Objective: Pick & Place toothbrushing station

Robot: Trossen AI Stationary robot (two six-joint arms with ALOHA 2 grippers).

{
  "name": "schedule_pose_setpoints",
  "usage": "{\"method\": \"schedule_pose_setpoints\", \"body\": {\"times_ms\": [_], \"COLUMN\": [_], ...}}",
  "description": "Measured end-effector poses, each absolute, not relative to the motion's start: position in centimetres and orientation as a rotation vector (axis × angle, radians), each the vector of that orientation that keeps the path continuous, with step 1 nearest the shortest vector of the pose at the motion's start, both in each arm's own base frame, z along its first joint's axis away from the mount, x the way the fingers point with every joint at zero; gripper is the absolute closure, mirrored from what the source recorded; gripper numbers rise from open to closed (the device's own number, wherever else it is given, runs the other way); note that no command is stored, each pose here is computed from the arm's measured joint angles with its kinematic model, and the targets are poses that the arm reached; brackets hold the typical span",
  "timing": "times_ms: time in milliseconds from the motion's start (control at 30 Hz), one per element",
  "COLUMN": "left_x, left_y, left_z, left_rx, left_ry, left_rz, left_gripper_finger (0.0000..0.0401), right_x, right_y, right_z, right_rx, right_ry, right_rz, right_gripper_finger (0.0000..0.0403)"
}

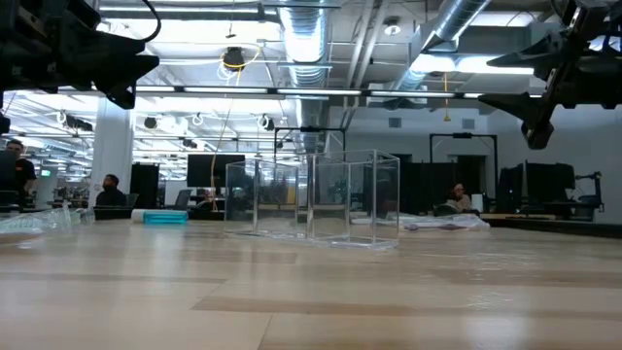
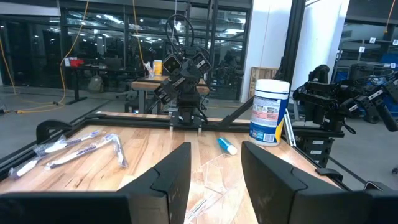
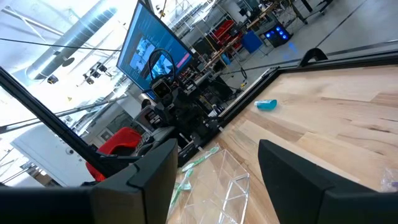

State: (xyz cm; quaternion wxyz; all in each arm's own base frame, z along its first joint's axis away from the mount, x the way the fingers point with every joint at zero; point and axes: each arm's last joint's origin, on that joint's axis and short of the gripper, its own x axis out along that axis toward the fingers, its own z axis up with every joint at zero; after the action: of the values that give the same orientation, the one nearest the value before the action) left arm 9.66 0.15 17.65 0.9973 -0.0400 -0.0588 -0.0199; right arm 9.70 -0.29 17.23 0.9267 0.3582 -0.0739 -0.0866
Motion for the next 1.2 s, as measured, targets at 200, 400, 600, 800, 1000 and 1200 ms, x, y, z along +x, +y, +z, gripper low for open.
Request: {"method": "schedule_pose_setpoints", "body": {"times_ms": [200,400,600,800,1000,1200], "left_x": [9.66,9.66,9.66,9.66,9.66,9.58], "left_y": [0.15,0.15,0.16,0.16,0.16,0.19], "left_z": [17.65,17.65,17.65,17.68,17.77,18.46], "left_rx": [-0.080,-0.080,-0.044,0.079,0.078,0.082], "left_ry": [-0.118,-0.118,-0.119,-0.124,-0.133,-0.203], "left_rz": [-0.039,-0.040,-0.037,-0.030,-0.029,-0.013], "left_gripper_finger": [0.0265,0.0265,0.0265,0.0265,0.0265,0.0265], "right_x": [9.70,9.70,9.70,9.70,9.70,9.70], "right_y": [-0.29,-0.29,-0.29,-0.29,-0.29,-0.29], "right_z": [17.22,17.22,17.22,17.21,17.22,17.23], "right_rx": [0.734,0.734,0.734,0.734,0.734,0.735], "right_ry": [-0.151,-0.151,-0.151,-0.151,-0.151,-0.151], "right_rz": [-0.178,-0.178,-0.177,-0.177,-0.177,-0.177], "right_gripper_finger": [0.0189,0.0189,0.0189,0.0189,0.0189,0.0189]}}
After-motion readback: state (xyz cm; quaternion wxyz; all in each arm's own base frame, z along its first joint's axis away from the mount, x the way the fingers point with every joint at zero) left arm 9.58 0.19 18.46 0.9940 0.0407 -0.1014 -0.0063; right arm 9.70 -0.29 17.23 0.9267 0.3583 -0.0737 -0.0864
